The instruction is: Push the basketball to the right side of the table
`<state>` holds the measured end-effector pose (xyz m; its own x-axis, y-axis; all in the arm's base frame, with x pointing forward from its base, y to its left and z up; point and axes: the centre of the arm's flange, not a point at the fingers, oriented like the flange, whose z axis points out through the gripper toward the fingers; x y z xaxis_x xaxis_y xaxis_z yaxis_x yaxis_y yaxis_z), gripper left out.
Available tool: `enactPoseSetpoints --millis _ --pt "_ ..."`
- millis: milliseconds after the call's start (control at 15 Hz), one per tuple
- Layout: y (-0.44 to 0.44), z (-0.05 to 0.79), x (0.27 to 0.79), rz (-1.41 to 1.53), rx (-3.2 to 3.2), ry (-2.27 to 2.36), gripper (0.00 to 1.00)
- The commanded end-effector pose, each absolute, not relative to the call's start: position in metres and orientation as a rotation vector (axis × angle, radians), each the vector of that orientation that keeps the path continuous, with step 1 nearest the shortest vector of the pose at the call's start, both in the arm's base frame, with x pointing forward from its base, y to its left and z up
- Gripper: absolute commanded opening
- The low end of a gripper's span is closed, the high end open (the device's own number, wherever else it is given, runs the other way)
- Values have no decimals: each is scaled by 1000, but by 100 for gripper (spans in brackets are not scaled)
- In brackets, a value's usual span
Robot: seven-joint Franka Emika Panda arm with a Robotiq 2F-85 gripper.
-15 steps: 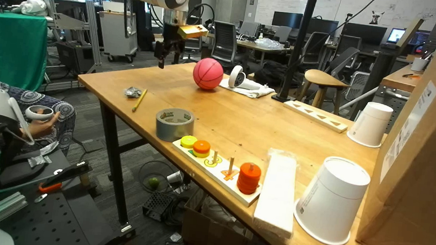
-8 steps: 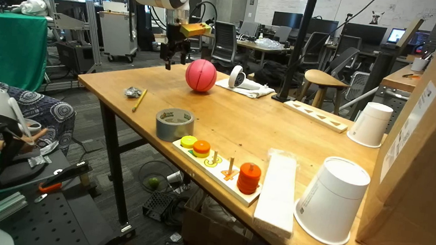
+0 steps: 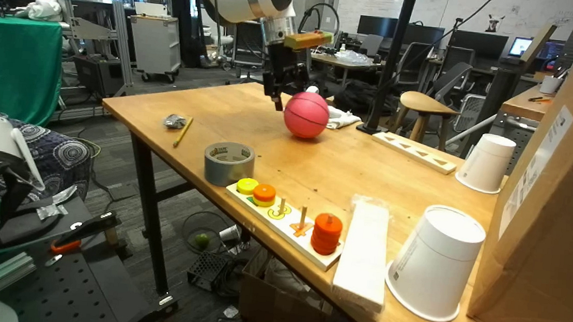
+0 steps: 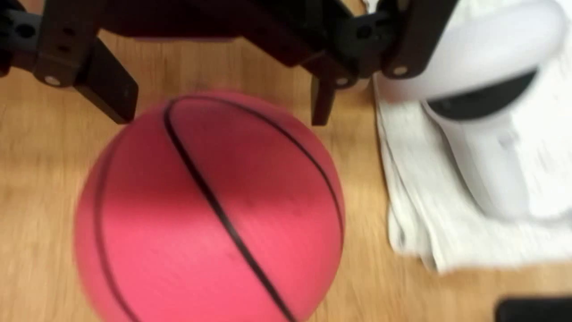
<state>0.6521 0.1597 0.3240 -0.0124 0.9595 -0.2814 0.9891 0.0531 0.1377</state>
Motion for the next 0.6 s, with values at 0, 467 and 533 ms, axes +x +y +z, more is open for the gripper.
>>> enactPoseSetpoints --millis 0,467,533 --pt "115 391 602 -159 1864 1860 100" --pt "131 451 495 -173 1755 1588 100" --pt "140 451 478 -168 1776 1587 100"
